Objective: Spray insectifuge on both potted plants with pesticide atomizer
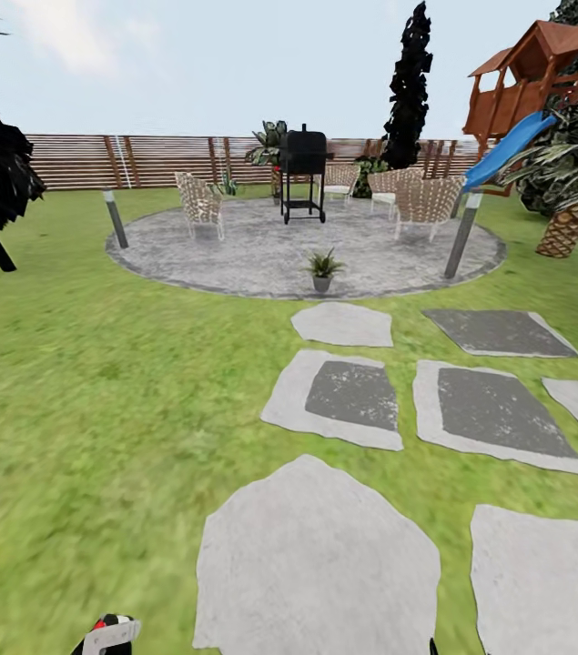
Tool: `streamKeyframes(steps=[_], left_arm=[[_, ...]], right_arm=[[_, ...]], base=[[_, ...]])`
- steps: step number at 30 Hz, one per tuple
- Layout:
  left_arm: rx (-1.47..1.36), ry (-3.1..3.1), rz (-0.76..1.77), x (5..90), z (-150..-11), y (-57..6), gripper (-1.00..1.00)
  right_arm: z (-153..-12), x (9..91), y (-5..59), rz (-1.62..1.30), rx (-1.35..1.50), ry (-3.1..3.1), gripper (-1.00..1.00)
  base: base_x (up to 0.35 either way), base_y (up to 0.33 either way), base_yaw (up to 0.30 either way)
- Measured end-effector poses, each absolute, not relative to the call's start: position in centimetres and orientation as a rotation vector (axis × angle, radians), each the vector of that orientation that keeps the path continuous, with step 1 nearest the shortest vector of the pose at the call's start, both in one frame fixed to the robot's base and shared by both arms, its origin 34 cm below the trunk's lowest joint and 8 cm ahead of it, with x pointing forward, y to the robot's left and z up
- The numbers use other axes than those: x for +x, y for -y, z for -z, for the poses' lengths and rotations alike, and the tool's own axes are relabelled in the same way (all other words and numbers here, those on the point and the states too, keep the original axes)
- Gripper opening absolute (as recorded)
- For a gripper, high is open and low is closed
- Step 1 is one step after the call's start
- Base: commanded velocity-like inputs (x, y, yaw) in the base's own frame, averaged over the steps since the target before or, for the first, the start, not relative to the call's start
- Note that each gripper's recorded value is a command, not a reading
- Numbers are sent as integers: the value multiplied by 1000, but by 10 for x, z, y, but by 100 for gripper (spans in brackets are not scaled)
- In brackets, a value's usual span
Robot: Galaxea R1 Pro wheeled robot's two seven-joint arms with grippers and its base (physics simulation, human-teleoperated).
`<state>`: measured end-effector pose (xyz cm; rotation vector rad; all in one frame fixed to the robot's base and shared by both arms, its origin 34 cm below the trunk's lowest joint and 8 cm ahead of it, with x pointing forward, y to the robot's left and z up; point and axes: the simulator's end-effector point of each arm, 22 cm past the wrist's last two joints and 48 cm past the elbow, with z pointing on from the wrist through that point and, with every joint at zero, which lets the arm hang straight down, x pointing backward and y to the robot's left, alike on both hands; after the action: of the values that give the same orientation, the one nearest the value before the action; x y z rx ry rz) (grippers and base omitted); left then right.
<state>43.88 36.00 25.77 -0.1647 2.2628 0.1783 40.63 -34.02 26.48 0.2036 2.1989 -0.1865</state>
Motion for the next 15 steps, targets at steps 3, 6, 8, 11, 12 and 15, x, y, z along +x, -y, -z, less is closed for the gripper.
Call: streamKeyframes(steps=[3, 6, 8, 11, 12, 15], left_arm=[[-165, -2263, -178, 439, -258, -360, -100], [-165, -2263, -178, 439, -258, -360, -100], [-165, -2263, -178, 439, -258, -360, -100], [-165, -2263, -178, 439, -258, -360, -100], [-165, -2263, -178, 439, -258, -360, -100], [-165, -2264, -178, 439, -258, -360, -100]], right_arm=[[-265, 406, 340, 186, 204, -2199, 100], [-265, 406, 340, 186, 204, -2199, 100], [-265, 406, 340, 187, 204, -2199, 100], [-265, 406, 340, 186, 204, -2199, 100], [-265, 406, 340, 186, 204, -2199, 100], [-265, 407, 340, 186, 204, -2199, 100]], base=[[337, 0, 0], [337, 0, 0], [337, 0, 0], [337, 0, 0], [337, 0, 0], [337, 0, 0]])
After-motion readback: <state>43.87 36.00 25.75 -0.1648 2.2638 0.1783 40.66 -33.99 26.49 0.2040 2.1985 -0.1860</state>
